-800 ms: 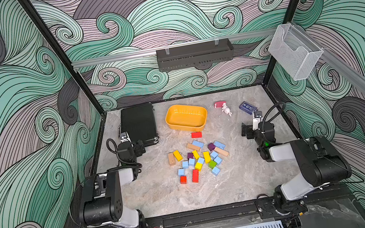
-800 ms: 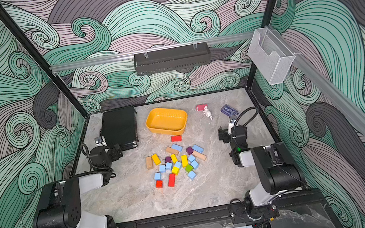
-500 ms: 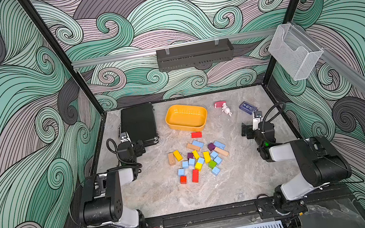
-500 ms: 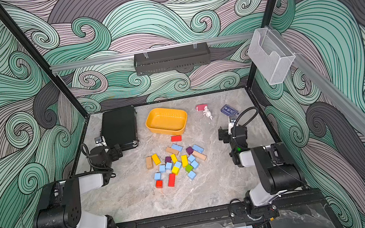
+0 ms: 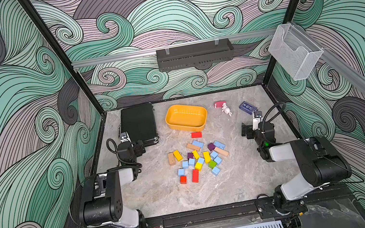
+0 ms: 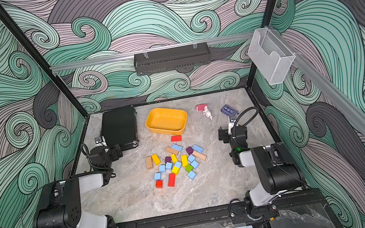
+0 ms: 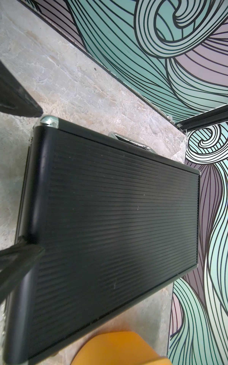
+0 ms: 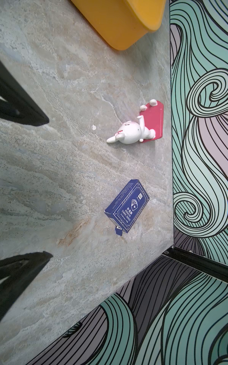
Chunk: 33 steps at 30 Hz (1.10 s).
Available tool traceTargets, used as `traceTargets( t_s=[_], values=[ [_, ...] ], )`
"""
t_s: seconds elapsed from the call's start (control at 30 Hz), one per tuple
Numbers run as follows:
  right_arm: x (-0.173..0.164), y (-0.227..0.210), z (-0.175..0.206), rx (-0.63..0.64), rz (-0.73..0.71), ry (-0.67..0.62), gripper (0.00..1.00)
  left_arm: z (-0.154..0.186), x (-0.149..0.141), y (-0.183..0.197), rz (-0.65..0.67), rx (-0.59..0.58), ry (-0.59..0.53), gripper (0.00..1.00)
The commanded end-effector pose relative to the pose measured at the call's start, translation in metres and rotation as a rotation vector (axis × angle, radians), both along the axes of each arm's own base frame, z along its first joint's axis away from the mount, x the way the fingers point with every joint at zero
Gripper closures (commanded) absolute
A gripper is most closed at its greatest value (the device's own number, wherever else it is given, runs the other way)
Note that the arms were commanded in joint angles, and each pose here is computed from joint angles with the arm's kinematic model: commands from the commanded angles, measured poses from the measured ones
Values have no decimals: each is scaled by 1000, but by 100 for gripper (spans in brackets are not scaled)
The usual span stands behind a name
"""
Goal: Pick out the blue building blocks
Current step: Pick up the building block from the center of the board.
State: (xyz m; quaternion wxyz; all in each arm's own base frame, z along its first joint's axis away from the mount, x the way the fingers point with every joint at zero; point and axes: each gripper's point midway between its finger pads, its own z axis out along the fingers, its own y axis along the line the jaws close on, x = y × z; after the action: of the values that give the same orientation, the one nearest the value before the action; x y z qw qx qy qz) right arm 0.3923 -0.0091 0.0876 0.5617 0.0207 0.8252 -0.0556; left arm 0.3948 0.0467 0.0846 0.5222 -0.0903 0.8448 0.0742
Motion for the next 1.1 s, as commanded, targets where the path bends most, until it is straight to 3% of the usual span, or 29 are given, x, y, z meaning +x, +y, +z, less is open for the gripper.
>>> traceTargets(
  t_s=[0.0, 0.1, 0.2, 0.4, 0.63, 0.83, 1.07],
  values=[
    [4, 0, 7, 3, 0, -23, 1, 1, 3, -2, -7, 0, -6, 1],
    [4, 1, 8, 0, -2, -28, 1, 11, 3, 4, 26, 18, -14, 1],
    [3, -6, 12, -3, -46, -30, 1, 26, 3, 8, 51, 15, 78, 1],
    [8, -7, 33, -14, -55, 50, 1, 75, -7, 0, 0, 21, 27, 2],
    [9, 0, 82, 68, -70, 55, 1, 121, -24, -33, -193, -22, 19, 1],
    [4, 23, 126, 180, -27, 146, 1, 168, -36, -61, -336, -94, -70, 1],
    [-31, 66, 140, 242, 140, 367, 1, 189, -65, -91, -491, -160, -111, 1]
  ],
)
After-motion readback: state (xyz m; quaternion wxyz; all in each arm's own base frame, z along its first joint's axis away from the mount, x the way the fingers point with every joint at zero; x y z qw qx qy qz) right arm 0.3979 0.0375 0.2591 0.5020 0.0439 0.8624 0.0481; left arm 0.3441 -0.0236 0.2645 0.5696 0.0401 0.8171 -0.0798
